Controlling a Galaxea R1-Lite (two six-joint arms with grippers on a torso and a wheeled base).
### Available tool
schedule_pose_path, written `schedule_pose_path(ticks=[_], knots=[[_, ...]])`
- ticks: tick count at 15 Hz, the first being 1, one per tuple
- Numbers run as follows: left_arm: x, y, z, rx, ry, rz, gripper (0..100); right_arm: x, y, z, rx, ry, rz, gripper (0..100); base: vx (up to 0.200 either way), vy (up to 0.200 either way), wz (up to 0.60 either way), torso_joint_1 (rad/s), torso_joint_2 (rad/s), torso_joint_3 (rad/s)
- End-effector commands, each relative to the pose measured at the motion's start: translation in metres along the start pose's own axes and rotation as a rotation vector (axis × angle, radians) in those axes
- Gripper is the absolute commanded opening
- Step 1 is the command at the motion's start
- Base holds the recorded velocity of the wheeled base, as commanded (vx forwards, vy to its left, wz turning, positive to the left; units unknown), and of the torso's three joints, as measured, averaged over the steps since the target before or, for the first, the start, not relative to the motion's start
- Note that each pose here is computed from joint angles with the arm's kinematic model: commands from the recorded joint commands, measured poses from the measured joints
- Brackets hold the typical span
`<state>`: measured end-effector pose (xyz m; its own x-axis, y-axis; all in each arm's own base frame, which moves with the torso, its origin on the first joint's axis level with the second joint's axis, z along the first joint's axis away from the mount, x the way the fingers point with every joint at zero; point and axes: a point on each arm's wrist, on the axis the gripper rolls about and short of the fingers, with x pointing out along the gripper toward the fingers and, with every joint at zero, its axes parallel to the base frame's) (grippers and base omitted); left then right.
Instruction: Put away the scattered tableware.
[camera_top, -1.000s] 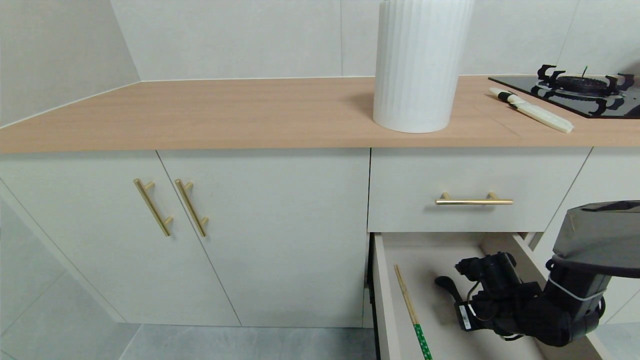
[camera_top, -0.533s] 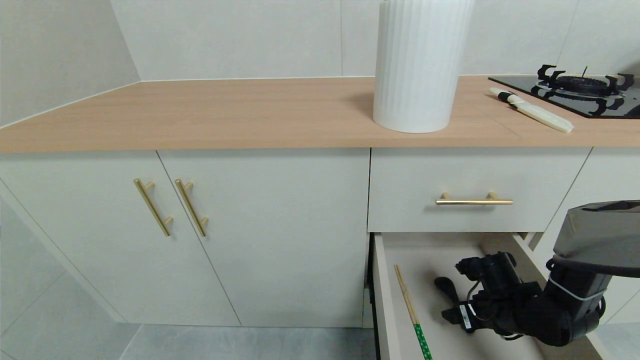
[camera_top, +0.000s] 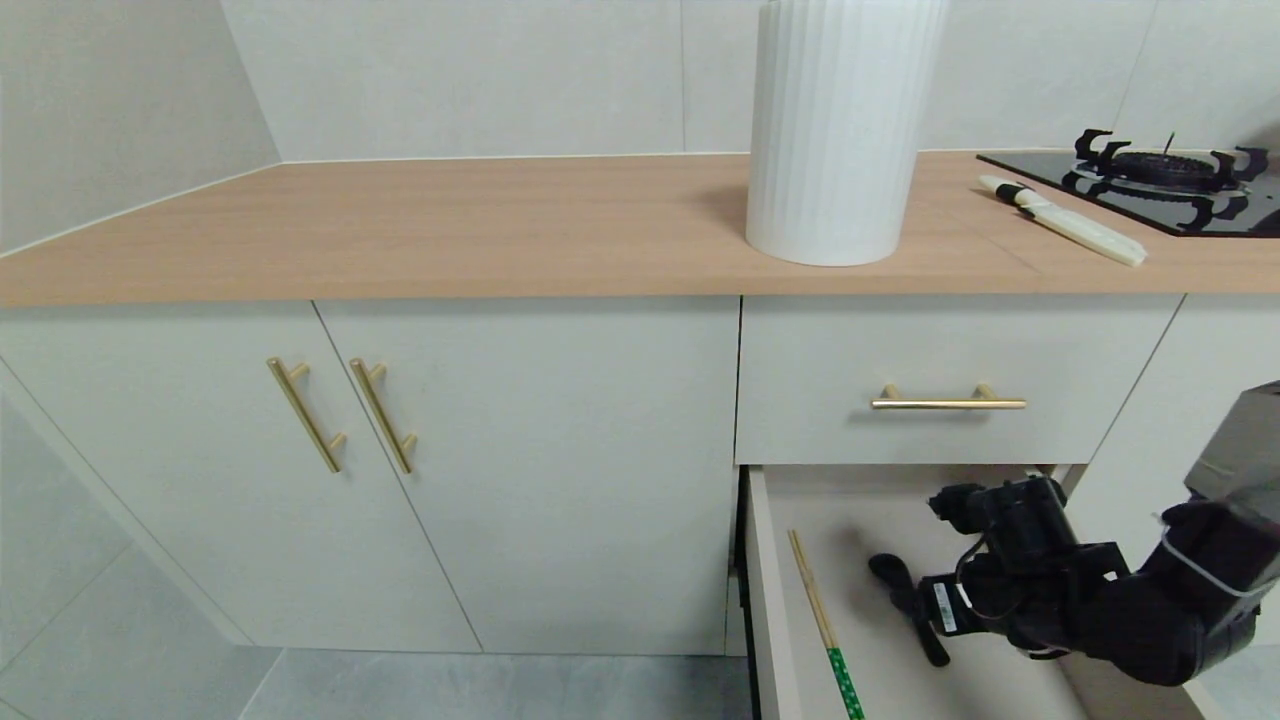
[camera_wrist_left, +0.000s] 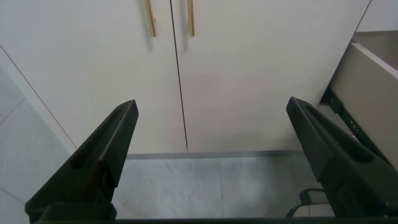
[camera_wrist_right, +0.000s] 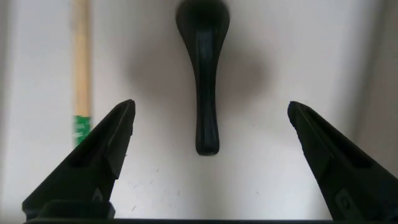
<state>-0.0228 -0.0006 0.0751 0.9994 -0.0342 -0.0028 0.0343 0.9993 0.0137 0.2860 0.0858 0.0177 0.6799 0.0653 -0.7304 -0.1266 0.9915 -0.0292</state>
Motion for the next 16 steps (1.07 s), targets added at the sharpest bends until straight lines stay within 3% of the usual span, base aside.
schedule_pose_path(ticks=[1,5,7,9,16], knots=[[0.0,0.0,0.0,0.0,0.0,0.001,100,-0.047,-0.002,0.022,0.008,-0.105,0.018,100,0.0,0.0,0.0,0.0,0.0,0.0],[0.0,0.0,0.0,0.0,0.0,-0.001,100,-0.131,0.002,0.04,-0.022,-0.174,0.081,100,0.0,0.0,0.0,0.0,0.0,0.0],[0.0,0.0,0.0,0.0,0.0,-0.001,100,-0.166,0.004,0.038,-0.051,-0.163,0.13,100,0.0,0.0,0.0,0.0,0.0,0.0],[0.0,0.0,0.0,0.0,0.0,-0.001,100,-0.189,0.006,0.038,-0.075,-0.145,0.151,100,-0.2,0.0,0.0,0.002,0.0,0.0],[0.0,0.0,0.0,0.0,0.0,0.001,100,-0.195,0.007,0.033,-0.097,-0.098,0.161,100,-0.2,0.0,0.0,0.007,0.0,0.004]])
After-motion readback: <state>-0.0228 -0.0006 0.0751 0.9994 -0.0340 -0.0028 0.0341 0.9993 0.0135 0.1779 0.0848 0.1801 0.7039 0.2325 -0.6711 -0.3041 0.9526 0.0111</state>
